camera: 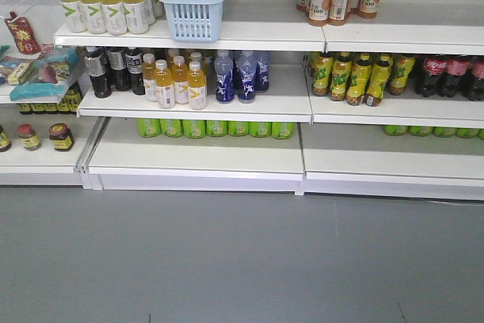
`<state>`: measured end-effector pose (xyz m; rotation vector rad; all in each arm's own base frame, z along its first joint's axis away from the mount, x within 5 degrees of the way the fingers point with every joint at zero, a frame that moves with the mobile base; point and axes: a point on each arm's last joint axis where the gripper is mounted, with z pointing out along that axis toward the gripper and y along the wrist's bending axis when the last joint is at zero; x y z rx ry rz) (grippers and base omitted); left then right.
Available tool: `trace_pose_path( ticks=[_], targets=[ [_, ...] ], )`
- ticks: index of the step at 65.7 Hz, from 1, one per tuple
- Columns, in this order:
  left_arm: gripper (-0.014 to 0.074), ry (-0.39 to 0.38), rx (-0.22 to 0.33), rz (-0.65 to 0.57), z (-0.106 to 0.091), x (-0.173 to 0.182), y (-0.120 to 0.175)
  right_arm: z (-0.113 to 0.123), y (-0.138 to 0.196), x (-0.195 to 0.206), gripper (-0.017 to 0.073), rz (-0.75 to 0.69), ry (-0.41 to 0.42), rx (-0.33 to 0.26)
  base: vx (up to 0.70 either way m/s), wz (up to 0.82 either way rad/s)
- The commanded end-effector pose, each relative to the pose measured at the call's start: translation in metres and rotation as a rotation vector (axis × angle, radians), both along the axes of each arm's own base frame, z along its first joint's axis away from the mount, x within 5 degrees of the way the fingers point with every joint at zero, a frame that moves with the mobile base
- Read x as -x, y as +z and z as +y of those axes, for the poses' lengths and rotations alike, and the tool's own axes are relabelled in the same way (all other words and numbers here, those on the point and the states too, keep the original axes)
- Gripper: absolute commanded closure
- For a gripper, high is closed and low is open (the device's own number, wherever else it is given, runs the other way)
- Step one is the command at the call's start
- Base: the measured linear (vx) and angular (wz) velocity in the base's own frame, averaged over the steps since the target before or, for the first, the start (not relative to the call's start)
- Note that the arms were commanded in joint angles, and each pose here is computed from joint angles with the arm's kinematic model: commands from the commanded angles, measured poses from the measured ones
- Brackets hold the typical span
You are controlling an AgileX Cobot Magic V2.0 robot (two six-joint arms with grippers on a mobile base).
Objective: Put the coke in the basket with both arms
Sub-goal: 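Drive the base toward the shelf holding the light-blue basket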
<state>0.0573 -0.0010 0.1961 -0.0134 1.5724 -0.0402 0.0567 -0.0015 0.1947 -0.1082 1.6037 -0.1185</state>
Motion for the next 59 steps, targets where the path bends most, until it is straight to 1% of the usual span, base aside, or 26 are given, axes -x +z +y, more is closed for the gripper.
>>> trace_pose_path(
  ticks=[1, 59],
  targets=[
    [0.0600, -0.003, 0.012, -0.115, 0.0000, 0.0033, 0.0169, 0.0012, 0.0044, 0.0006, 0.0564, -0.071, 0.011, 0.020, 0.15, 0.04],
    [0.0600, -0.003, 0.012, -0.115, 0.0000, 0.0033, 0.0169, 0.0012, 0.0045, 0.0006, 0.0564, -0.072, 0.011, 0.020, 0.21, 0.01]
  ],
)
